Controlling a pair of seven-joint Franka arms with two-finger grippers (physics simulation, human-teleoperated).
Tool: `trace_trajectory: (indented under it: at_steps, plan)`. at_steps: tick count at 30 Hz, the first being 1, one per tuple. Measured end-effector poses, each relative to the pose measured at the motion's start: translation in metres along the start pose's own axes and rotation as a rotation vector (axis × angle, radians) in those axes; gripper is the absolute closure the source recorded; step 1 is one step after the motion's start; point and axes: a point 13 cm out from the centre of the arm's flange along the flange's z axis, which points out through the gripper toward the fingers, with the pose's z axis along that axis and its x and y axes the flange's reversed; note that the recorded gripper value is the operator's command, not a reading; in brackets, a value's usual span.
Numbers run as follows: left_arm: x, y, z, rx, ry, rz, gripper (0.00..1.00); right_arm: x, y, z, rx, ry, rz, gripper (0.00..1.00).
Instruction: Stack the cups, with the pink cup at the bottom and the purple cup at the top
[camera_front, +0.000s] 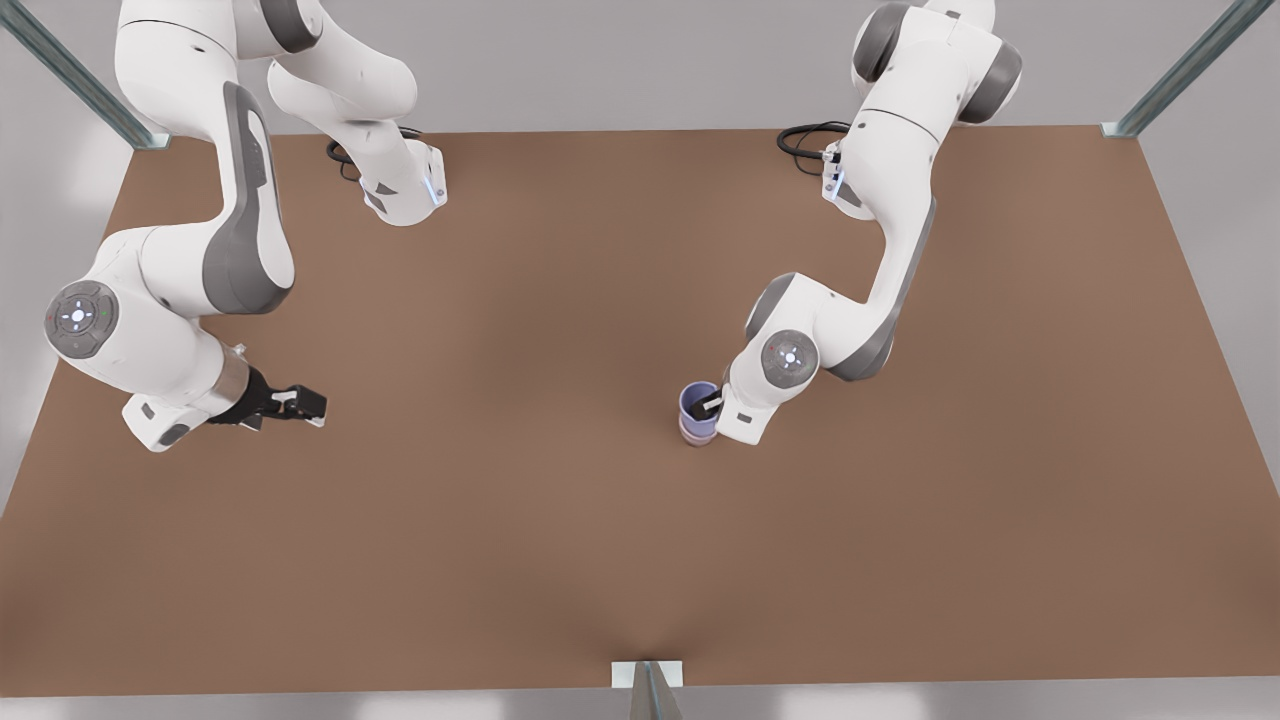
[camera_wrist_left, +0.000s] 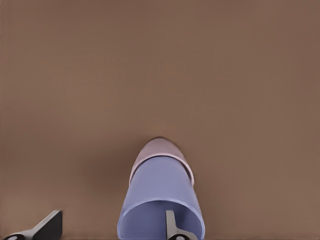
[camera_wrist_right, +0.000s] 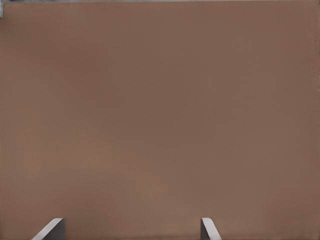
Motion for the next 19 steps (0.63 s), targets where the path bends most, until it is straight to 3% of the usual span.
trace_trajectory:
  at_steps: [7,10,14,19]
  plan:
    - [0.001,0.003,-0.001,-0.009,0.008,-0.008,0.0,0.001,0.0,0.001,0.0,0.003,0.047,0.0]
    - [-0.03,0.03,-0.087,0.033,-0.037,-0.045,0.0,0.001,0.0,0.002,0.0,0.004,0.062,0.0]
    - [-0.117,0.188,-0.222,0.009,-0.147,-0.15,0.0,0.001,0.001,0.002,0.0,0.004,0.077,0.0]
    - [-0.127,0.256,-0.245,-0.088,-0.129,-0.035,0.0,0.001,-0.001,0.001,0.0,0.006,0.096,0.0]
